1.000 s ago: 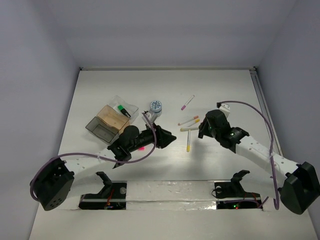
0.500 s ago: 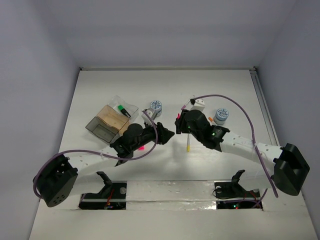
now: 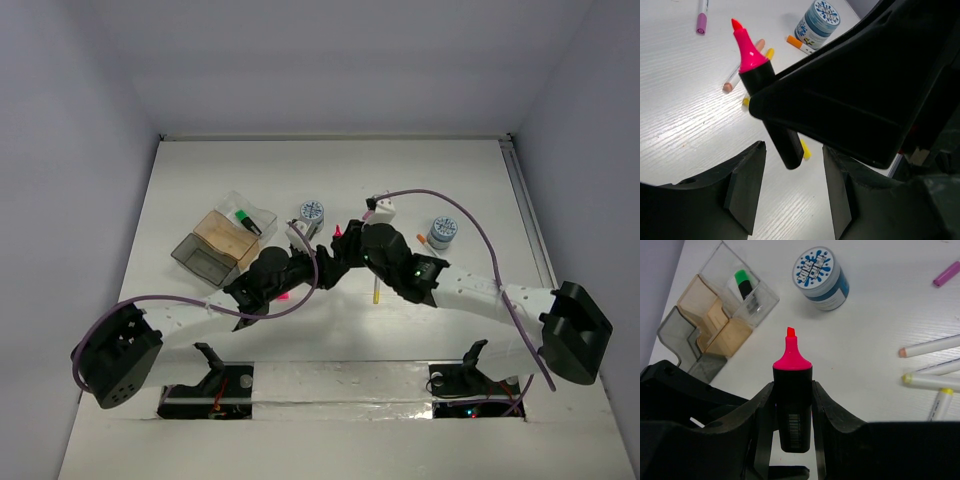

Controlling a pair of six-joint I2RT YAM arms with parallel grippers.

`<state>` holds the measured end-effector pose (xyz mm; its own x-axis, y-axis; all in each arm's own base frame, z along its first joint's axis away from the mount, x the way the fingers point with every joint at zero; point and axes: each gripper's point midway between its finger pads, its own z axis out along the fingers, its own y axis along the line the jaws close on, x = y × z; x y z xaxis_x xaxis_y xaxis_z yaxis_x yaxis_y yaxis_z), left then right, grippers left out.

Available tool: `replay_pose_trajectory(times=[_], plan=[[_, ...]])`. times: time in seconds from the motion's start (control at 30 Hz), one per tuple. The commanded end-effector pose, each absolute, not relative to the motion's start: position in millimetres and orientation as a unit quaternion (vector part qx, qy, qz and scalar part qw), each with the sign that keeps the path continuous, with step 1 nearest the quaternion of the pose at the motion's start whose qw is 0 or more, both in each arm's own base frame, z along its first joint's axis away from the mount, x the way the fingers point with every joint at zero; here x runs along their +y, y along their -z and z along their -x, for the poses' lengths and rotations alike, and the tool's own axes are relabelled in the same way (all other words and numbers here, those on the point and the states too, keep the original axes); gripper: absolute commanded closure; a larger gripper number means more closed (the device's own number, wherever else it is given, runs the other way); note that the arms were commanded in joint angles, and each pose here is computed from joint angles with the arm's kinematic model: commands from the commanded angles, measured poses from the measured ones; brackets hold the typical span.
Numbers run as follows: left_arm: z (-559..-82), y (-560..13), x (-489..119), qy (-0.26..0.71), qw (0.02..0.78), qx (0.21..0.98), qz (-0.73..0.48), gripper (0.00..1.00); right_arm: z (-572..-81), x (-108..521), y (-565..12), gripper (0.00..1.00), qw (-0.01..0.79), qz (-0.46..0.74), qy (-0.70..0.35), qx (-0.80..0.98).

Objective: Sort the stationery into containers
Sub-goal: Pick up the pen from the center of the board.

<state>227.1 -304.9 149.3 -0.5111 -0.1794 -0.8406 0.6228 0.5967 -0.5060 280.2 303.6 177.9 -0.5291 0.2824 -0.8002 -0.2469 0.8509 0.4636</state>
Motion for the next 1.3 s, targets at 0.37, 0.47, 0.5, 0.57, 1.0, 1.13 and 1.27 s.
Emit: replay_pose_trajectory(times=[0.37, 0.47, 0.5, 0.57, 1.0, 1.13, 1.27], plan=[[-236.4, -184.7, -307.3, 0.446, 0.516, 0.721, -0.125, 0.62, -264.3, 337.9, -219.3, 0.97, 0.500, 0.000, -0.359, 0.788], [-237.5, -187.0, -304.7, 0.445, 0.522, 0.718, -0.118, 0.66, -260.5, 339.7, -214.0, 0.97, 0.494, 0.004, -0.357, 0.793], [-238.2, -189.3, -303.6, 0.445, 0.525, 0.716, -0.114, 0.67, -260.2, 339.4, -212.6, 0.97, 0.493, 0.003, -0.356, 0.794], [-238.4, -188.2, -301.6, 0.443, 0.527, 0.717, -0.110, 0.70, -256.2, 340.8, -208.7, 0.97, 0.489, 0.006, -0.357, 0.796], [-245.1, -193.2, -285.3, 0.421, 0.556, 0.712, -0.083, 1.00, -241.0, 341.5, -191.2, 0.97, 0.467, 0.009, -0.354, 0.810], [-241.6, -199.7, -284.0, 0.423, 0.565, 0.702, -0.096, 1.00, -241.1, 334.5, -193.4, 0.90, 0.471, 0.002, -0.346, 0.811], [-234.6, -206.5, -283.5, 0.430, 0.573, 0.688, -0.119, 1.00, -240.7, 326.1, -199.3, 0.83, 0.481, -0.003, -0.343, 0.807]])
